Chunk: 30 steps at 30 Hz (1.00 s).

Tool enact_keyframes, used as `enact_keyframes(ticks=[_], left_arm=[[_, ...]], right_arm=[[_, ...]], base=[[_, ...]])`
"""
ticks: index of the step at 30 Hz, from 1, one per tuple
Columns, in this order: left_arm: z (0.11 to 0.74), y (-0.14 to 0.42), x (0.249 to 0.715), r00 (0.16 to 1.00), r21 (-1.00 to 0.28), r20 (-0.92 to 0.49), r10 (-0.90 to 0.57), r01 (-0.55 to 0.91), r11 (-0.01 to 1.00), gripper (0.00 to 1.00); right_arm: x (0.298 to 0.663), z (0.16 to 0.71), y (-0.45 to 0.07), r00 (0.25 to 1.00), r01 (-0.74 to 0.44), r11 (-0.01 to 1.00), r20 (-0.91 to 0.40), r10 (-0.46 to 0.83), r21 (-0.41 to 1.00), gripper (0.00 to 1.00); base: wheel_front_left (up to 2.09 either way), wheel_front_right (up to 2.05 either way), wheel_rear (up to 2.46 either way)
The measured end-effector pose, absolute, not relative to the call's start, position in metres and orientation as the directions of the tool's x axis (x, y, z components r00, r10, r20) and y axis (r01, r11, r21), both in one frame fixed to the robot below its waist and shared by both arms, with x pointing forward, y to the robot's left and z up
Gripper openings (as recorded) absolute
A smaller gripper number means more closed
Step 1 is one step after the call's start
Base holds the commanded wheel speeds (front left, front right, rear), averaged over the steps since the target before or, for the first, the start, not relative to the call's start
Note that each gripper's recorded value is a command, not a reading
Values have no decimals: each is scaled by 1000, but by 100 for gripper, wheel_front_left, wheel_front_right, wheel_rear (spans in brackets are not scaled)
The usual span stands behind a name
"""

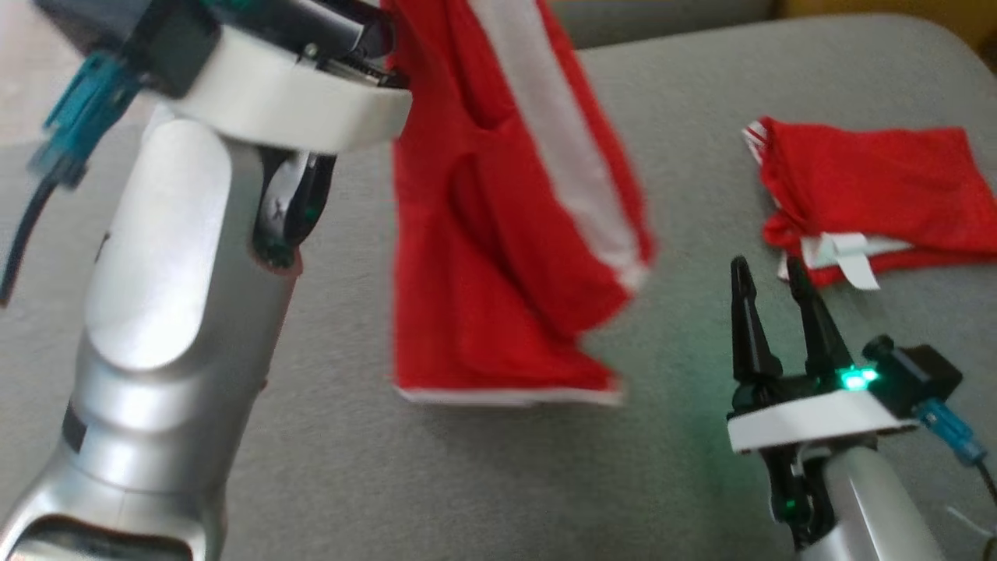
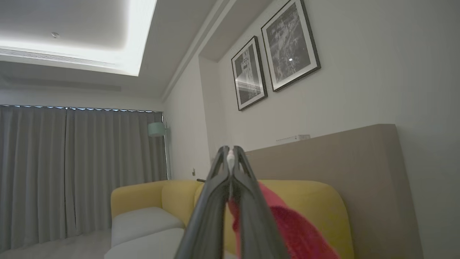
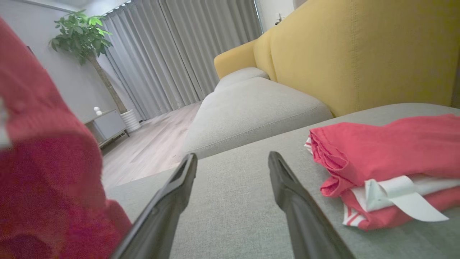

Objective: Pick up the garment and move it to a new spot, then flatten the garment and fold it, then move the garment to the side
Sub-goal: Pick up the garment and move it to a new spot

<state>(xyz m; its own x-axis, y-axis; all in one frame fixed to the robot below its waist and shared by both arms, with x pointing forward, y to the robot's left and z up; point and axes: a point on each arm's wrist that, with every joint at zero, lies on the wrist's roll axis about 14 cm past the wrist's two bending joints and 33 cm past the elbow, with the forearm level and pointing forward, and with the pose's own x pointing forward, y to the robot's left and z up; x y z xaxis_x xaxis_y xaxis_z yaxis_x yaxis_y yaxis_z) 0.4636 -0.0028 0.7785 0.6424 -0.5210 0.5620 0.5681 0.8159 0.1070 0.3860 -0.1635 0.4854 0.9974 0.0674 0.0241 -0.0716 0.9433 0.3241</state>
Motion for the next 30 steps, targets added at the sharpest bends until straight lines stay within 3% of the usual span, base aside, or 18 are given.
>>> enact_keyframes(ticks=[9,10,11,18,30], left_arm=[[691,-59,530,698,138,341,-630,626,768,0],[674,-65,537,706,141,301,-641,632,762,43],[655,-69,545,718,141,256,-647,635,760,99],[579,-81,571,737,101,132,-663,656,748,100],[609,-52,559,737,107,224,-637,631,768,100]], right_arm=[[388,480,-189,1000,9,937,5,-11,351,100],[387,478,-191,1000,18,937,-3,-18,349,100],[387,476,-194,1000,27,936,-10,-25,350,100],[387,469,-209,997,76,939,-35,-69,336,100],[401,475,-187,1000,-5,950,-4,7,313,100]], base=[[0,0,0],[0,0,0],[0,0,0],[0,0,0],[0,0,0]])
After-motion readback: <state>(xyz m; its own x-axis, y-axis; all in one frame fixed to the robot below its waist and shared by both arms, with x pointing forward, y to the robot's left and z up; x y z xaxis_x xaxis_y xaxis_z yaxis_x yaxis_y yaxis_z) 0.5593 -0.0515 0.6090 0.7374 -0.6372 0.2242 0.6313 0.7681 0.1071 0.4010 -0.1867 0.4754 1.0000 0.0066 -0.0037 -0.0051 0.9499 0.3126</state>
